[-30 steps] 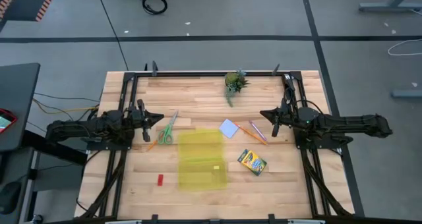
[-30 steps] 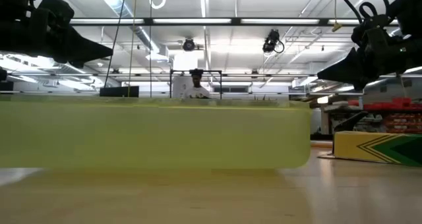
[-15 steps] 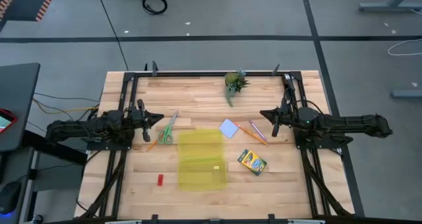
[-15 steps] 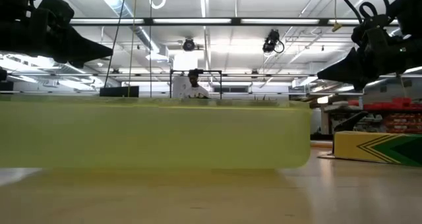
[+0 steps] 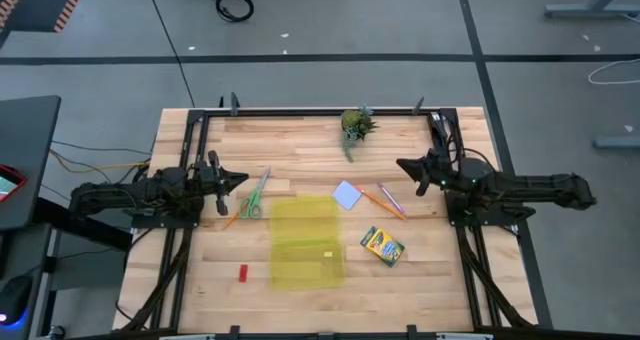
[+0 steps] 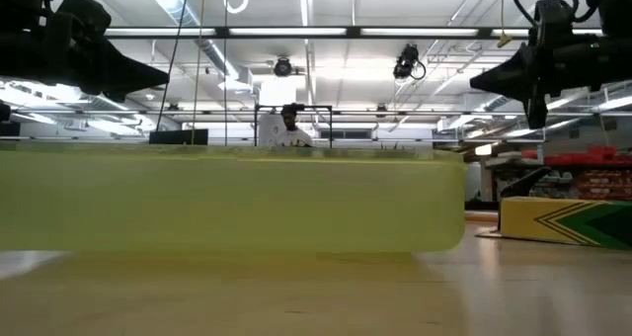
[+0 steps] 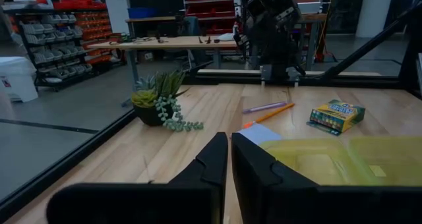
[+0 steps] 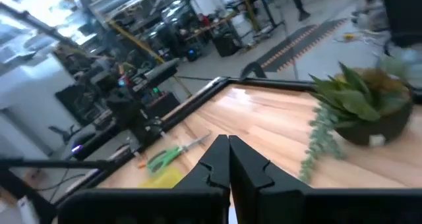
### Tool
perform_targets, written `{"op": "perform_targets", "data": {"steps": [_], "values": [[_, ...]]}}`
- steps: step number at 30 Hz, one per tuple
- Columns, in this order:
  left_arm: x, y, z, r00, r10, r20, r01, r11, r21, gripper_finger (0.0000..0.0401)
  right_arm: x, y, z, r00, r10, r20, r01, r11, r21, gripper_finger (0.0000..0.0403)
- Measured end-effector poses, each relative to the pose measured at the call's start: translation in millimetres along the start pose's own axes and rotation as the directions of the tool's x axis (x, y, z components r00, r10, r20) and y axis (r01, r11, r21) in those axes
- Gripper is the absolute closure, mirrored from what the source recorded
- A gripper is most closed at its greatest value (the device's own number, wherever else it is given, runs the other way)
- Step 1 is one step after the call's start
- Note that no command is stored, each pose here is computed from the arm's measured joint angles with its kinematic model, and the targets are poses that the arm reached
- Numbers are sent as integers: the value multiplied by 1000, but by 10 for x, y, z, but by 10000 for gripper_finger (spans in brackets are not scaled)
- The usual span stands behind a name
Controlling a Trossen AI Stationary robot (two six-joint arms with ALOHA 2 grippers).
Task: Pack school essentials
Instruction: Put the right yellow pencil into the yellow supply box
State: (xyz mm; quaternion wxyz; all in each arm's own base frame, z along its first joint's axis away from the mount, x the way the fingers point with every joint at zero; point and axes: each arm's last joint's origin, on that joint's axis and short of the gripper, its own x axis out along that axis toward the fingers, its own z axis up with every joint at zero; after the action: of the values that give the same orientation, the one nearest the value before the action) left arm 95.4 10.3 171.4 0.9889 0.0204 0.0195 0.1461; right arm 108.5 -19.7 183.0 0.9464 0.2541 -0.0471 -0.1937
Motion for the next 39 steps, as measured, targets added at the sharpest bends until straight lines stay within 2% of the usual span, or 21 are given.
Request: {"op": "perform_targets", "data": {"steps": [4, 10, 15, 21, 24, 28, 32, 35, 39], "values": [[0, 0, 1, 1000, 0, 1, 0, 1000, -1, 365, 27, 33, 7, 998, 36, -51, -39, 997, -68, 395], [0, 0, 4, 1000, 0, 3, 0, 1000, -1, 365, 133, 1, -109, 981, -47, -187, 30, 995, -95, 395], [0, 0, 3, 1000, 0, 2, 0, 1000, -1, 373, 225, -45, -279, 937, -83, -339, 47, 992, -113, 395], [0, 0, 4, 1000, 0, 3, 0, 1000, -1, 367, 301, -129, -472, 866, -178, -467, 128, 982, -138, 395], [0, 0, 3, 1000, 0, 3, 0, 1000, -1, 363, 322, -165, -549, 832, -212, -513, 160, 977, -144, 395], [0, 0, 4, 1000, 0, 3, 0, 1000, -1, 365, 357, -161, -574, 830, -196, -523, 189, 980, -67, 395], [0, 0, 3, 1000, 0, 3, 0, 1000, -1, 372, 361, -165, -590, 822, -197, -534, 154, 980, -125, 393], [0, 0, 4, 1000, 0, 3, 0, 1000, -1, 376, 366, -175, -609, 812, -207, -545, 130, 976, -177, 372], [0, 0, 3, 1000, 0, 3, 0, 1000, -1, 372, 399, -183, -646, 786, -232, -572, 122, 967, -224, 317]]}}
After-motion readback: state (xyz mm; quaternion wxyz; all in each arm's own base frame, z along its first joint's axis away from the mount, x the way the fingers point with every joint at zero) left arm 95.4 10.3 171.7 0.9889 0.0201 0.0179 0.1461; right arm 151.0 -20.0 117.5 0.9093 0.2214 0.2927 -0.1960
